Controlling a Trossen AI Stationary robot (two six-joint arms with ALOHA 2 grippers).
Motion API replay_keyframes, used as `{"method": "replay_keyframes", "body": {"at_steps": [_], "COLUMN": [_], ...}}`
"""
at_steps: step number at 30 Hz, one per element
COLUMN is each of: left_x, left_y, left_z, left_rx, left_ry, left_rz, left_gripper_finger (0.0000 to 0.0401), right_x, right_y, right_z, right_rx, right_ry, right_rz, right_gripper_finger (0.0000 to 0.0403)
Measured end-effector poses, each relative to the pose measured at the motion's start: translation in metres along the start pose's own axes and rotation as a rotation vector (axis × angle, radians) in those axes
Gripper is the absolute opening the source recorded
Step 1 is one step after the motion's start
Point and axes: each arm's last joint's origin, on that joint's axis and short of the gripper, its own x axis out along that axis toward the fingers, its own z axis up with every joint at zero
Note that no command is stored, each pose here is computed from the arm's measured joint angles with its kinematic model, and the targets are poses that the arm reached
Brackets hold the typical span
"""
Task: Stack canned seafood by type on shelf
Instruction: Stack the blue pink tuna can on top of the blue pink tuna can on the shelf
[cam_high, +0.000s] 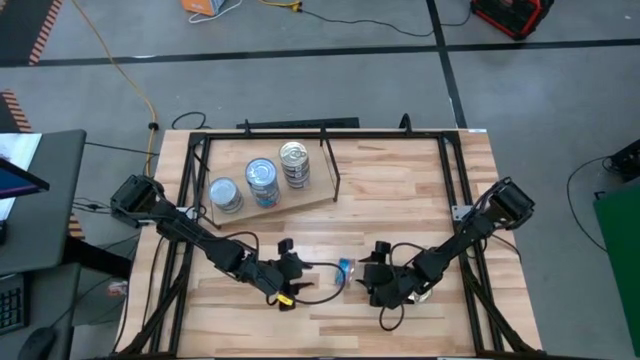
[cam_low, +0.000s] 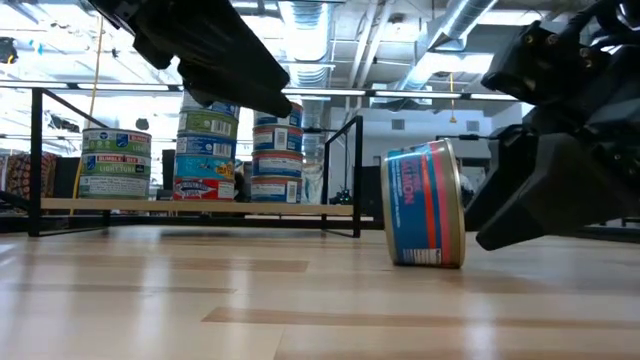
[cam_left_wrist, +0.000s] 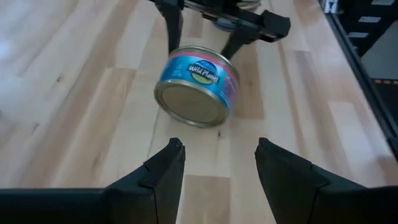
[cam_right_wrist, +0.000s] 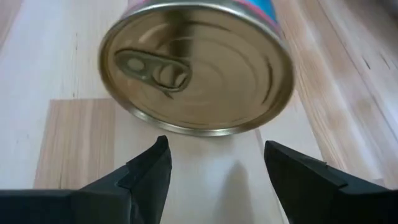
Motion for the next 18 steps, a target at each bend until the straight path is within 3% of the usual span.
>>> {"method": "replay_keyframes", "body": {"at_steps": [5, 10, 13, 18], "left_x": [0.009, 0.030, 0.034, 0.028], "left_y": [-0.005, -0.014, -0.018, -0.026], "left_z": [-0.006, -0.018, -0.011, 0.001], "left_rx": [-0.008, 0.126, 0.195, 0.407], "left_ry": [-0.007, 0.037, 0.059, 0.115], "left_rz": [-0.003, 0.011, 0.035, 0.083], "left_gripper_finger": [0.0190, 0.0190, 0.0190, 0.0190], "right_x": [0.000, 0.000, 0.000, 0.000], "right_y": [0.000, 0.002, 0.003, 0.003], "right_z": [0.001, 0.004, 0.006, 0.007], "right_rx": [0.039, 0.066, 0.090, 0.169], "right_ry": [-0.007, -0.027, -0.047, -0.056], "right_rz": [0.005, 0.016, 0.028, 0.036], "right_gripper_finger": [0.0285, 0.0285, 0.0285, 0.0285]}}
